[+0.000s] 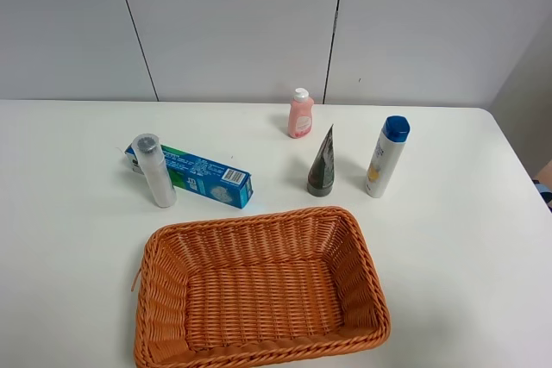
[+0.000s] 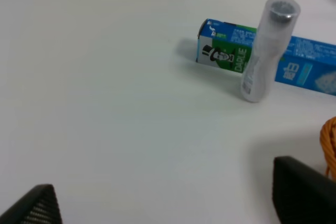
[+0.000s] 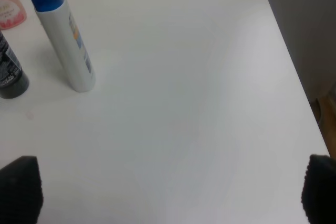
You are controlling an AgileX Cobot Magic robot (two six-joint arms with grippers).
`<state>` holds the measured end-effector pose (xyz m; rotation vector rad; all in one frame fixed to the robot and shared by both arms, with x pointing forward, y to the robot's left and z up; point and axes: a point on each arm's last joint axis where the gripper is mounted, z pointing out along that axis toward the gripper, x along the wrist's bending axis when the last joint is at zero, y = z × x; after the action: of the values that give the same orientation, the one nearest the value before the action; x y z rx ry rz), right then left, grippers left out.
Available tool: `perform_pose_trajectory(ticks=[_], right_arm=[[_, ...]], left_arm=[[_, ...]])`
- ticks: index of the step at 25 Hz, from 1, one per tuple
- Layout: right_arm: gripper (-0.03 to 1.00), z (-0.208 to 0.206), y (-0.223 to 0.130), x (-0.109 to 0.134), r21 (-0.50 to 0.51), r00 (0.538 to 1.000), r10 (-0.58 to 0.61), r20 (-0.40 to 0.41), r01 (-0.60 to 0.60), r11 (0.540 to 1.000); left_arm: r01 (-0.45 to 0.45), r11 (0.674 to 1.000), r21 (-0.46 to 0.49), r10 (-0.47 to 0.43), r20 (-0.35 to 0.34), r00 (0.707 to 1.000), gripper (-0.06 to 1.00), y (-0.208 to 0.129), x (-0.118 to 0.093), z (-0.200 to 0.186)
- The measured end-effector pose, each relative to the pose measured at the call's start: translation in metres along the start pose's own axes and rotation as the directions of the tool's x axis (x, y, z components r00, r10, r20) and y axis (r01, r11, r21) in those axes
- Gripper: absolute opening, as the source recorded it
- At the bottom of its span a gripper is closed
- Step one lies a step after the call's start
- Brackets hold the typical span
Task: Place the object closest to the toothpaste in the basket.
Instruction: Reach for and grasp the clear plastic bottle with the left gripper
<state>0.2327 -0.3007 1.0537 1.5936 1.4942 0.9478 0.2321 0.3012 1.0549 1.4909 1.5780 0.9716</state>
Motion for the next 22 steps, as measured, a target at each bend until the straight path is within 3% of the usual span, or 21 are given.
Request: perform_pose_trajectory(ticks=[22], right_arm=[[0.99, 0.0, 0.0, 0.0, 0.0, 1.0, 0.0, 0.0, 0.0, 1.0]], left_arm=[[0.0, 1.0, 0.0, 0.0, 0.0, 1.0, 0.8, 0.0, 0.0, 0.0]])
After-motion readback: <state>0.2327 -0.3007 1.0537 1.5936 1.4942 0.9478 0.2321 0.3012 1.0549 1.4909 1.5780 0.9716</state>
